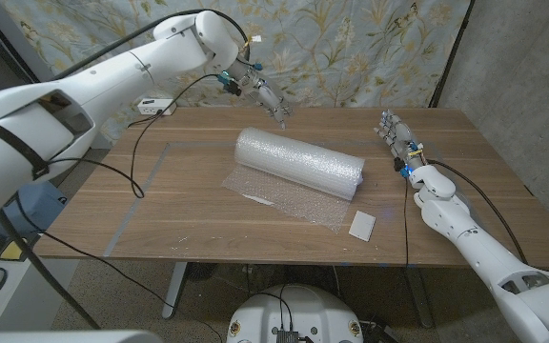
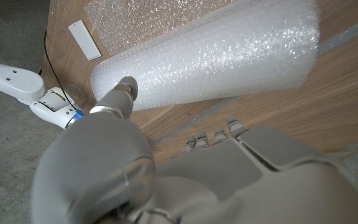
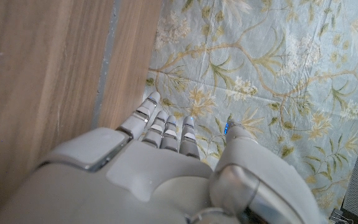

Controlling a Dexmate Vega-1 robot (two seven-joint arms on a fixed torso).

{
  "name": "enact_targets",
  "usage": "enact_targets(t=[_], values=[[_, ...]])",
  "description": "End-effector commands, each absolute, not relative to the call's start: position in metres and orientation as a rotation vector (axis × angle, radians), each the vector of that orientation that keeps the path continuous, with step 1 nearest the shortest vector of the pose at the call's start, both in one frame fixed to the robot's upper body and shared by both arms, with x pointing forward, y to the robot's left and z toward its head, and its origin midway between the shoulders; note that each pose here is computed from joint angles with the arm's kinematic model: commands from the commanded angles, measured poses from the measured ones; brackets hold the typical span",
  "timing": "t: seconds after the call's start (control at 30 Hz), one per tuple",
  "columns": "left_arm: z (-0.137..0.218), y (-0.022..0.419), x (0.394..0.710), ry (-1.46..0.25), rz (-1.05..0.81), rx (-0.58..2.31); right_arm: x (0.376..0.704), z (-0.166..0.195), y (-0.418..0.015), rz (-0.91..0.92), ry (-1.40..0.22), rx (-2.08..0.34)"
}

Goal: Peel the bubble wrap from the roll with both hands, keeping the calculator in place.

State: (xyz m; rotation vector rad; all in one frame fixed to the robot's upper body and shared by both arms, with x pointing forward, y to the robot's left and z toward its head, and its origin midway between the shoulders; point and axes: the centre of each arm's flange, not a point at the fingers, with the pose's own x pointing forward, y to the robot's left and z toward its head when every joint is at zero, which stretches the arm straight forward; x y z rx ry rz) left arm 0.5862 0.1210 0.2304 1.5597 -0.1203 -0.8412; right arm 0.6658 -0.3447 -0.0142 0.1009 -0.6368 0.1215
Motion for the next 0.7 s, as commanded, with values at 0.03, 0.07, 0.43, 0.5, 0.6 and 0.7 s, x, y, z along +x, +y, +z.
enact_targets(t=[0.03,0.07,0.43,0.5,0.6,0.7], values=[[0.23,0.111,0.589,-0.183,-0.823,1.643,0.662,-0.02,-0.347,0.116,-0.634,0.118],[0.23,0.109,0.59,-0.182,-0.82,1.66,0.662,-0.02,-0.348,0.115,-0.634,0.12],[0.215,0.093,0.6,-0.223,-0.832,1.71,0.66,-0.027,-0.352,0.109,-0.631,0.139],[0.213,0.092,0.603,-0.236,-0.827,1.701,0.66,-0.028,-0.353,0.107,-0.631,0.14],[0.209,0.09,0.606,-0.257,-0.818,1.704,0.66,-0.029,-0.355,0.104,-0.629,0.143],[0.206,0.086,0.608,-0.258,-0.814,1.723,0.66,-0.031,-0.357,0.1,-0.626,0.146]])
